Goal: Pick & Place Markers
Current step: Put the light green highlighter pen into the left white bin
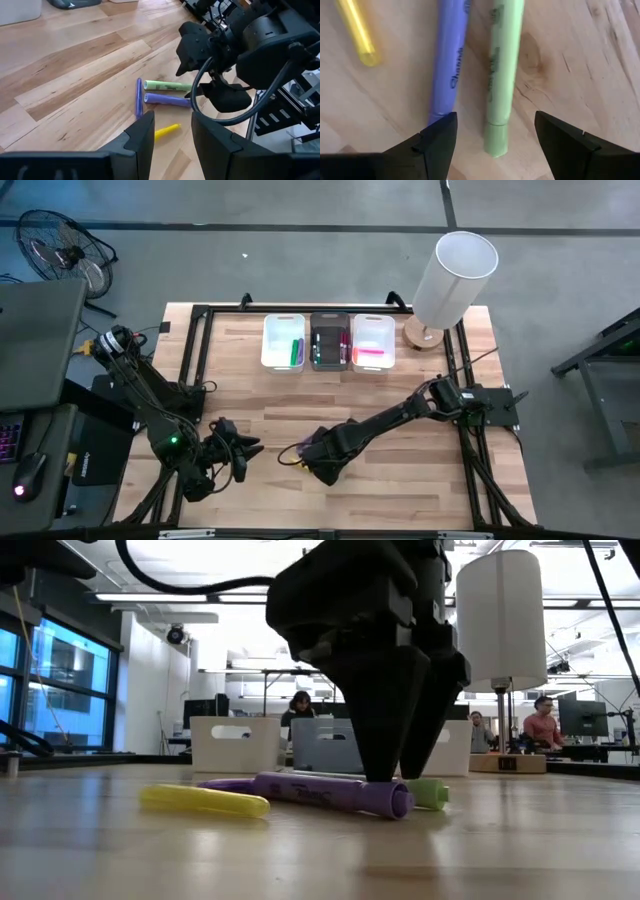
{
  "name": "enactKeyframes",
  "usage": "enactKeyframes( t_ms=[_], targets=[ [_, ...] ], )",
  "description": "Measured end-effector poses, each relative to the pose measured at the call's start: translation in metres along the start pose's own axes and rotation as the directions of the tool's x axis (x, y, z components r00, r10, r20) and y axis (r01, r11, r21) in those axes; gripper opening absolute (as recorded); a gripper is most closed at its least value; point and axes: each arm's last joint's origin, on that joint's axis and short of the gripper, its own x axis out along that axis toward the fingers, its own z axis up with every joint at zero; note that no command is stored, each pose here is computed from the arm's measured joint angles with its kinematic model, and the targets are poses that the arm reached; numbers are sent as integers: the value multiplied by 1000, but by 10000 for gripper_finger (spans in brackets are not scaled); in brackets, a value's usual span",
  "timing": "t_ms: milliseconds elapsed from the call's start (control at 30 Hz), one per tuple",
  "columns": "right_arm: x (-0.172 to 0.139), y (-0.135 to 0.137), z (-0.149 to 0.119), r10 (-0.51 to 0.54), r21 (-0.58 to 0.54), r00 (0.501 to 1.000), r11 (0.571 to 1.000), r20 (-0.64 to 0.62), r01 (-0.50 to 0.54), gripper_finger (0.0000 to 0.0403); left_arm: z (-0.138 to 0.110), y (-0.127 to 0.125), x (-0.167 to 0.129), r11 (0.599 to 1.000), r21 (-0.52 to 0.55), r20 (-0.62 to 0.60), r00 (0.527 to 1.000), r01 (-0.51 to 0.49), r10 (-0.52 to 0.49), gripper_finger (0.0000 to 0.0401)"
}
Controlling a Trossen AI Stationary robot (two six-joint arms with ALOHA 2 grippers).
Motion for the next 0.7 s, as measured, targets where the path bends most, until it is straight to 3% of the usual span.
enactKeyframes(
  t_ms=[700],
  targets=[
    [17,5,-1,-10,-111,1000,994,-20,8,208,0,-2,0,1000,-21,0,1000,14,-14,128]
  ],
)
